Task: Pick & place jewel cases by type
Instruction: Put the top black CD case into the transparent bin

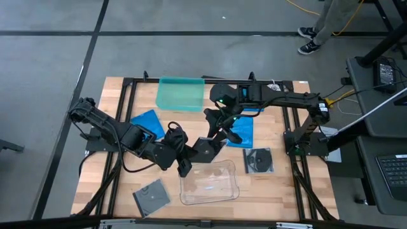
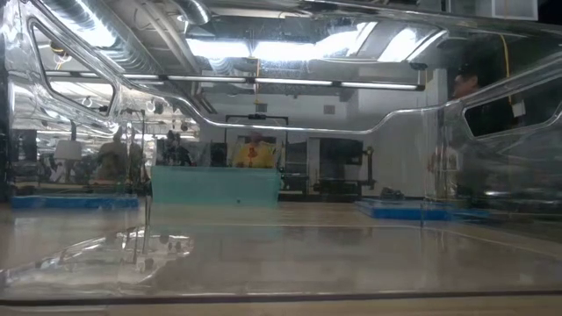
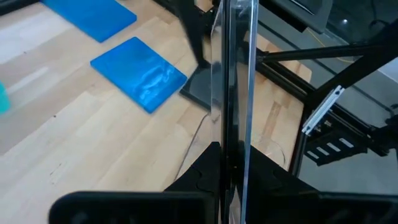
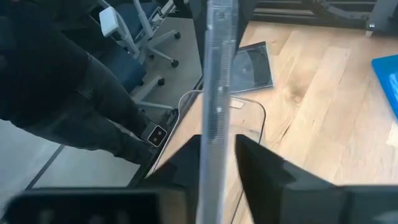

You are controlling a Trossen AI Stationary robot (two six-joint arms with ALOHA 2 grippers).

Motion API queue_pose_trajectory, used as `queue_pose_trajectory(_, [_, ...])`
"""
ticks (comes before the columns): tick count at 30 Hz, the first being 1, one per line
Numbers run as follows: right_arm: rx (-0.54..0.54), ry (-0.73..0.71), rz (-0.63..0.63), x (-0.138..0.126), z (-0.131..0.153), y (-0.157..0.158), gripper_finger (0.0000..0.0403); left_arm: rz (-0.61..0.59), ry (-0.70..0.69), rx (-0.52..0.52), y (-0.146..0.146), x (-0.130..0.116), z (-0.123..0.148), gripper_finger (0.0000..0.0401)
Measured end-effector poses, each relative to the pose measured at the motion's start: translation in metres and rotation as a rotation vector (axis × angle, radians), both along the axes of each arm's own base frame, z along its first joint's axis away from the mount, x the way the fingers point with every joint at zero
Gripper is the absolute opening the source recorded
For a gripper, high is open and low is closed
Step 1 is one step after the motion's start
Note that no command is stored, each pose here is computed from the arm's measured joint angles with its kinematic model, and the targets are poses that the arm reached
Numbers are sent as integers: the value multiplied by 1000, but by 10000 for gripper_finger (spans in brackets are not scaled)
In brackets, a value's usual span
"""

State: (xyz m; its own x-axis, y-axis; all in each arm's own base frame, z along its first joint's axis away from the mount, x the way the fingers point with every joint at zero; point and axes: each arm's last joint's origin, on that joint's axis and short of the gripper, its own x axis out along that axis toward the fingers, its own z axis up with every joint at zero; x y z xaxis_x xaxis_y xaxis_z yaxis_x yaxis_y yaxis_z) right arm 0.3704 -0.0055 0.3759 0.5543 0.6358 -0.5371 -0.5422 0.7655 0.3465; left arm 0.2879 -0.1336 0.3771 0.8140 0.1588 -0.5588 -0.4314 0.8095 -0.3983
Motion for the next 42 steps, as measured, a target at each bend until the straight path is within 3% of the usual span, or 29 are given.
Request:
queue_pose_trajectory(4, [1,1,-7,0,0,0,27,9,10,15,1,-1,-1,35])
queue_pose_trajectory(10, [8,32,-46,0,0,0,37,-92,82,-48,1,-8,-1,70])
queue_pose_trajectory(15, [19,51,-45,-2,0,-1,29,-145,176,-152,9,-36,9,94])
queue_pose_trajectory(20, [32,98,-26,-11,12,3,29,-87,233,-158,25,-78,24,106])
queue_pose_trajectory(28, [59,212,-4,-21,17,21,31,35,77,-94,52,-115,48,104])
queue_pose_trajectory(34, [64,301,24,-10,0,39,29,43,36,-21,58,-123,54,106])
queue_pose_trajectory(42, [41,434,72,24,-52,63,29,24,40,35,59,-123,54,104])
